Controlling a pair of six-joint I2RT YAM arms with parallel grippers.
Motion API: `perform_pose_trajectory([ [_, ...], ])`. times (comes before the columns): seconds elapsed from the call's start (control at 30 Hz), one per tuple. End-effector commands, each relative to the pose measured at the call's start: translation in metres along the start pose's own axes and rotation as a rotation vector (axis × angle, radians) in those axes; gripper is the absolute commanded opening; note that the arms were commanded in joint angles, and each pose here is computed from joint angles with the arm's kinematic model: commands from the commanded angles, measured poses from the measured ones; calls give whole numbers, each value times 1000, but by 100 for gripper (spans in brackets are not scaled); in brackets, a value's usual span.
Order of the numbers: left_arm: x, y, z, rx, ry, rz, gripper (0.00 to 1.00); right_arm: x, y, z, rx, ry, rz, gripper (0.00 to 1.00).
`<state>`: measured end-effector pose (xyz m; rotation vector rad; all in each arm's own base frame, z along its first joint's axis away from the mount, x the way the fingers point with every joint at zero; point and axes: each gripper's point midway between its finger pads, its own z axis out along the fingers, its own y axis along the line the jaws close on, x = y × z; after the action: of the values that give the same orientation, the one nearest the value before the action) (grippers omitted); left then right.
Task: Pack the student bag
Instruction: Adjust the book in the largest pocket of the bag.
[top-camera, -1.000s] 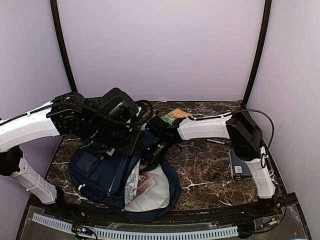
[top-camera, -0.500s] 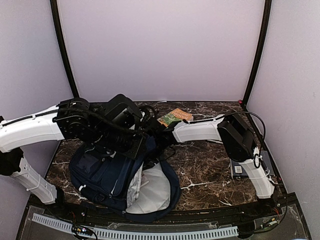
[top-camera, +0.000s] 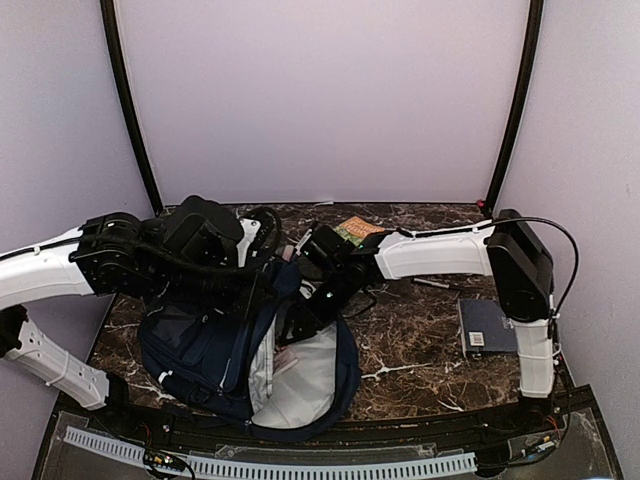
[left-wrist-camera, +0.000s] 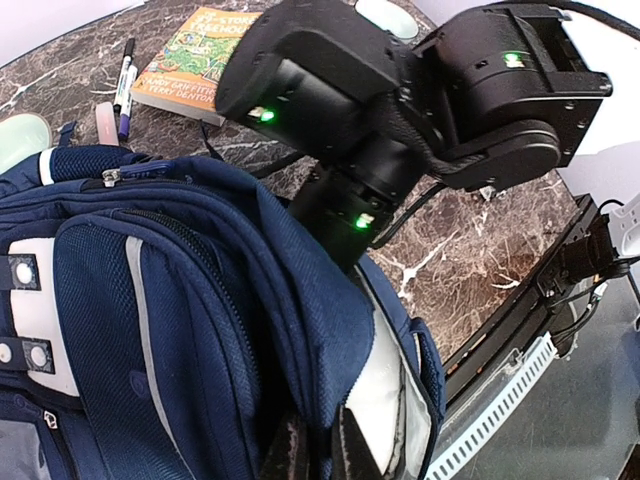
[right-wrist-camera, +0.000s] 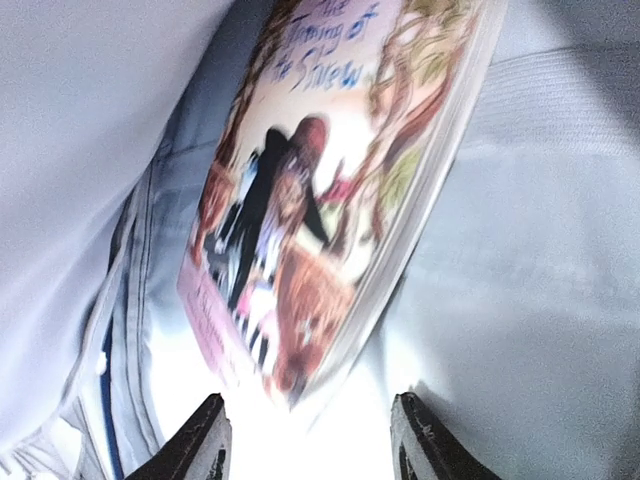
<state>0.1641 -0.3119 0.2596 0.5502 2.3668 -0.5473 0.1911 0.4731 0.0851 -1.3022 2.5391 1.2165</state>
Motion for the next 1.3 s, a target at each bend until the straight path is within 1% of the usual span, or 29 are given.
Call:
perform_pose_trajectory([
  [0.0,-15,0,-13,42,-106,-16,0,6,16,-24,16,-19,-186,54],
  [0.1,-14,-2,-11,58,-116,-18,0,13,27,-31,11,-29,-310,49],
  [0.3,-23,-4,-13,78,-173,-41,0,21,39,-39,31,-107,-468,40],
  [0.4,-25,-4,-17,94,-194,-57,0,29,40,-36,78,-106,-568,38],
  [0.6,-24,-1,-18,92,-198,-75,0,41,35,-22,227,-86,-778,48],
  [0.83,-22,-3,-16,101,-190,-81,0,39,29,-1,376,-67,-945,54],
  [1.03,-23,-3,-19,106,-195,-85,0,28,20,11,511,-79,-1011,57],
  [1.17,-22,-4,-17,110,-188,-83,0,19,20,20,510,-93,-1017,57],
  [1.27,-21,-7,-15,114,-179,-78,0,7,24,21,513,-137,-1026,57],
])
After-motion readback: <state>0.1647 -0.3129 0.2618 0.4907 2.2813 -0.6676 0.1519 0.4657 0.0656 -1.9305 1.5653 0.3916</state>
